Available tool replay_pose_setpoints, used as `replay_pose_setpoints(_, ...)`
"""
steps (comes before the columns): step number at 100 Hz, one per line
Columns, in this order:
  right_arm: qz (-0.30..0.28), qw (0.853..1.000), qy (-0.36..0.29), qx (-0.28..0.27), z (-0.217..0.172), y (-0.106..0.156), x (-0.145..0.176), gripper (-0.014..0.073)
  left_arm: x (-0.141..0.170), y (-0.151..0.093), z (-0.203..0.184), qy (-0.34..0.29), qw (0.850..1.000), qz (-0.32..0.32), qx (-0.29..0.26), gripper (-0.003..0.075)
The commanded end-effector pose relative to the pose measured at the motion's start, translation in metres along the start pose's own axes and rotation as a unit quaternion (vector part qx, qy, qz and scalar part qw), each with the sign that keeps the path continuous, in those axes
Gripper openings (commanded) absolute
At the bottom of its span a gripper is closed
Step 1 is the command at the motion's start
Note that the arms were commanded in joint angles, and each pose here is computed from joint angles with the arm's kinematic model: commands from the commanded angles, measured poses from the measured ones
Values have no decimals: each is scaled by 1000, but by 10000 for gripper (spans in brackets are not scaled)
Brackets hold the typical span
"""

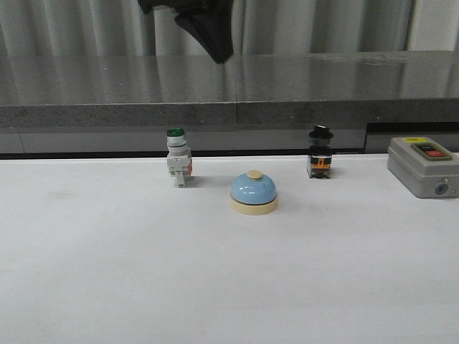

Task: Place and press bell with both arms

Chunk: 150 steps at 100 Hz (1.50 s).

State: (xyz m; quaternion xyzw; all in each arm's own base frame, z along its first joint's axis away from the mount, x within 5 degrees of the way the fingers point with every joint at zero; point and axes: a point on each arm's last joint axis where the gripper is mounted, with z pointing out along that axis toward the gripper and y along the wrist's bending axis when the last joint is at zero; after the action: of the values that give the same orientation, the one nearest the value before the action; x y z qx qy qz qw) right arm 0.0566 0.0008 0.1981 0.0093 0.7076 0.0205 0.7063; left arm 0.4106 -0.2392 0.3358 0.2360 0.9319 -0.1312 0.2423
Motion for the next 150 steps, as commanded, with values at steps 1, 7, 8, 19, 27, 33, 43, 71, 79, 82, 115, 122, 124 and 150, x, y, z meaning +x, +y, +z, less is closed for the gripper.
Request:
replay_pose_setpoints(1, -11, 998, -56, -2, -2, 1, -14, -60, -6, 8, -69, -62, 998, -12, -6, -20)
replay_pose_setpoints(7, -11, 998, -56, -2, -2, 1, -14, -60, -6, 18, -82, -74, 997, -22, -14, -20)
replay_pose_setpoints(8, -11, 998, -56, -2, -2, 1, -14, -60, -6, 20, -86, -78, 997, -24, -15, -20)
replay_pose_setpoints(19, -11, 998, -56, -2, -2, 1, -14, -60, -4, 36, -113, -104, 993, -39, -29, -20)
replay_pose_setpoints(27, -11, 998, -56, -2, -2, 1, -14, -60, -1, 47, -135, -123, 990, -51, -41, -20)
replay_pose_setpoints(33, -11, 998, -56, -2, -2, 1, -14, -60, 4, 54, -150, -134, 988, -59, -48, -20)
replay_pose_setpoints(43, -11, 998, -56, -2, -2, 1, -14, -60, 16, 66, -176, -146, 984, -76, -64, -20)
replay_pose_setpoints(71, -11, 998, -56, -2, -2, 1, -14, -60, 73, 76, -238, -175, 974, -103, -102, -20)
replay_pose_setpoints(79, -11, 998, -56, -2, -2, 1, -14, -60, 92, 69, -250, -186, 971, -103, -106, -20)
replay_pose_setpoints(82, -11, 998, -56, -2, -2, 1, -14, -60, 98, 67, -253, -193, 970, -103, -108, -20)
replay_pose_setpoints(115, -11, 998, -56, -2, -2, 1, -14, -60, 176, 50, -262, -258, 948, -115, -144, -20)
replay_pose_setpoints(122, -11, 998, -56, -2, -2, 1, -14, -60, 194, 47, -259, -263, 946, -118, -147, -20)
replay_pose_setpoints(124, -11, 998, -56, -2, -2, 1, -14, -60, 199, 46, -258, -265, 945, -120, -149, -20)
replay_pose_setpoints(150, -11, 998, -56, -2, -2, 1, -14, -60, 263, 36, -236, -299, 935, -117, -149, -20)
